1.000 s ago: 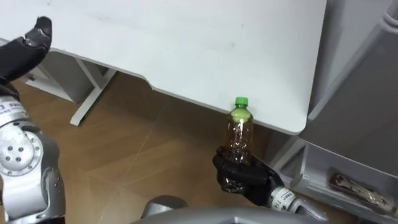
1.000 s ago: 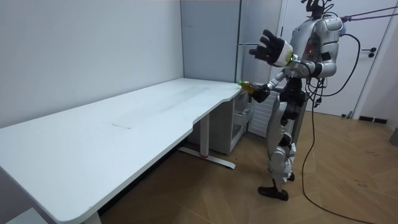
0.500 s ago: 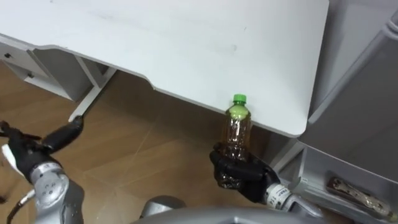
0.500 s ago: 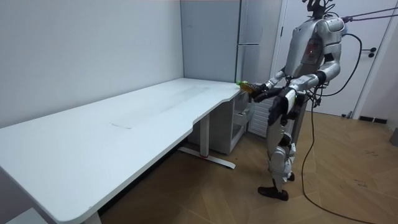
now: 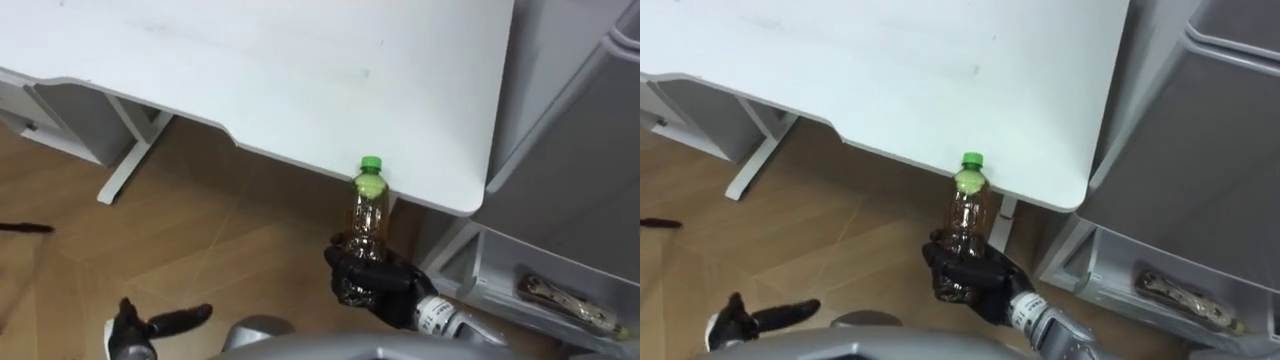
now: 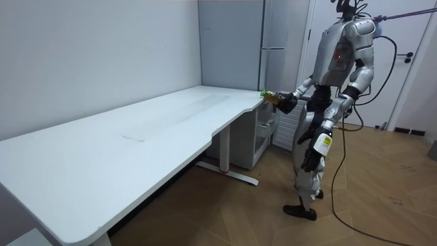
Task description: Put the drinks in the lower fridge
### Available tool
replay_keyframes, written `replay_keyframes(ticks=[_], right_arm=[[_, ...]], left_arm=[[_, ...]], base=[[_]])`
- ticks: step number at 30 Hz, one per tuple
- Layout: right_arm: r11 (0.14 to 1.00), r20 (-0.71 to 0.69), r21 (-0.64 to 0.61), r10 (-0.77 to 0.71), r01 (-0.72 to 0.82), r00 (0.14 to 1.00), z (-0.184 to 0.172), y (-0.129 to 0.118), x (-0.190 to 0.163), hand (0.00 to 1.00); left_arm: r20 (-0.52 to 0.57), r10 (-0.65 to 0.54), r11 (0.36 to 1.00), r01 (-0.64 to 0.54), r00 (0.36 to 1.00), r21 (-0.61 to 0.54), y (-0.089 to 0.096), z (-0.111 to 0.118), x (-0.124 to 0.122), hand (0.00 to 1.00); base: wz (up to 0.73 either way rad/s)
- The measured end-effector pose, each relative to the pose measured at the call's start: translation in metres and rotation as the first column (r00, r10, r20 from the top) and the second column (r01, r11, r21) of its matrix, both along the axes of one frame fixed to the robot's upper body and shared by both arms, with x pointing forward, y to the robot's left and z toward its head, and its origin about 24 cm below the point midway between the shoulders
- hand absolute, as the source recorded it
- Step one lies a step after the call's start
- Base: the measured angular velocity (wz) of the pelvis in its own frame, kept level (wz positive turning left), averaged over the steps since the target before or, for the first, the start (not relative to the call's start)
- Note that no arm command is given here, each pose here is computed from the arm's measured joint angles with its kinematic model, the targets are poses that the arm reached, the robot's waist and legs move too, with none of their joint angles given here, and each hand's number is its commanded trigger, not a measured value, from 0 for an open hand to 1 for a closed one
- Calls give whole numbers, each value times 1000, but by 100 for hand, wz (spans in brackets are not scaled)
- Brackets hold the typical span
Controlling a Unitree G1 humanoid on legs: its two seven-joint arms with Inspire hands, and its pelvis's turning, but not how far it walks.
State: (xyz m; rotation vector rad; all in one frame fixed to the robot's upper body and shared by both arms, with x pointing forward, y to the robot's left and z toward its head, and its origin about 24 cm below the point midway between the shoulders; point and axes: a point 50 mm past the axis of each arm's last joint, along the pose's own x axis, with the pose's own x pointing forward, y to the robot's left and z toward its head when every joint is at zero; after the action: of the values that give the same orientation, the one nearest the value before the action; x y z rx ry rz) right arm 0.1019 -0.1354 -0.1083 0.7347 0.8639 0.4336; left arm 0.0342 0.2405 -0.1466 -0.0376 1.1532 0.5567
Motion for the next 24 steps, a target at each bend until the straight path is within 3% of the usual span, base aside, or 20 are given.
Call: replay_keyframes(ticks=[7,9,12,24], right_arm=[[1000,1,-1,13,-13,1000,0,-2,1,100],[1000,-3,13,4,-3,1000,1,-1,0,100],[1000,-1,9,0,0,1000,1,-3,1,100],[995,-39,89,-49,52,998,2,-1,1,100]], left_arm=[[-100,-36,998,31,994,-57,-6,-9,-22,0],[-124,-100,994,93,987,-63,-8,-10,-26,0],[-135,-183,982,174,974,-73,-10,-11,-22,0],[-164,-267,962,252,950,-108,-12,-12,-19,0]], base=[[0],[2],[-2],[-5]])
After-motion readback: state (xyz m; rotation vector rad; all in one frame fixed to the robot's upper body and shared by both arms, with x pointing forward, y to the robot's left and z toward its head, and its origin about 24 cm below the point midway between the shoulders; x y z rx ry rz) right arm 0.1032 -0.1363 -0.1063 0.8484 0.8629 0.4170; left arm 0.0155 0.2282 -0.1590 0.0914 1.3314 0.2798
